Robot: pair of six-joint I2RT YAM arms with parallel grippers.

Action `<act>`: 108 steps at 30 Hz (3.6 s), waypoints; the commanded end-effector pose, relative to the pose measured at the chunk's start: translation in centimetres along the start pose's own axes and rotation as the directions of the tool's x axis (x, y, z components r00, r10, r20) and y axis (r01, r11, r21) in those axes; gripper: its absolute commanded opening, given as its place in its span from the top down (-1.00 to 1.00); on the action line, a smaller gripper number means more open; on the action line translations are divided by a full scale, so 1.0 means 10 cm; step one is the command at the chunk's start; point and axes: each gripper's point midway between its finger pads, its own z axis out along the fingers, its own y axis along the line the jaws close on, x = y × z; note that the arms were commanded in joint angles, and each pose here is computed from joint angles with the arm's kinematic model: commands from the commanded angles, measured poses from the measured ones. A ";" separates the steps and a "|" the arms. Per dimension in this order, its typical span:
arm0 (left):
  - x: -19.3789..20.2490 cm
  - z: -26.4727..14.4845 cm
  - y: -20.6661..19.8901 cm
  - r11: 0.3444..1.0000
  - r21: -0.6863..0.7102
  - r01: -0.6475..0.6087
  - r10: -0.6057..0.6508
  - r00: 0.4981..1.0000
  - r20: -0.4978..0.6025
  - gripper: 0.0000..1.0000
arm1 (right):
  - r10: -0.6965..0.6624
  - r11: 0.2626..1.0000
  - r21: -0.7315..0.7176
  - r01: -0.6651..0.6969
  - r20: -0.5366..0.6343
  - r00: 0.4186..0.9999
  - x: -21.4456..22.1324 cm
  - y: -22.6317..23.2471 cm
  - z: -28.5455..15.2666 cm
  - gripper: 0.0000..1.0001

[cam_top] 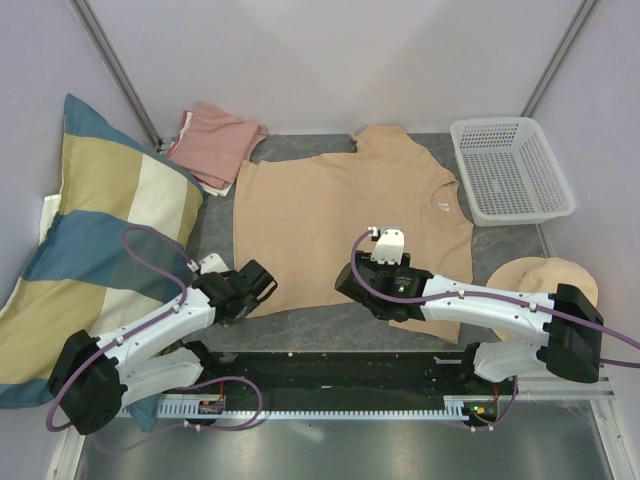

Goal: Fold and stack the t-shirts
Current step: Flatten out the tshirt

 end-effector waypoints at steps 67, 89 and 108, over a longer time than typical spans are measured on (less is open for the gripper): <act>-1.94 1.62 -3.10 0.878 0.380 -0.291 0.290 0.955 0.062 -0.94 | -0.040 0.999 -0.011 0.039 -0.060 0.997 0.12 -0.09 0.14 -0.57; -2.03 2.02 -3.50 0.834 0.429 -0.346 0.365 0.930 0.040 -0.93 | -0.025 0.999 0.026 0.027 -0.085 0.996 0.09 -0.19 0.27 -0.58; -2.75 1.09 -3.79 0.708 0.610 -0.356 0.250 0.934 0.255 -1.00 | -0.020 0.999 0.038 0.024 -0.106 0.994 0.15 -0.27 0.28 -0.60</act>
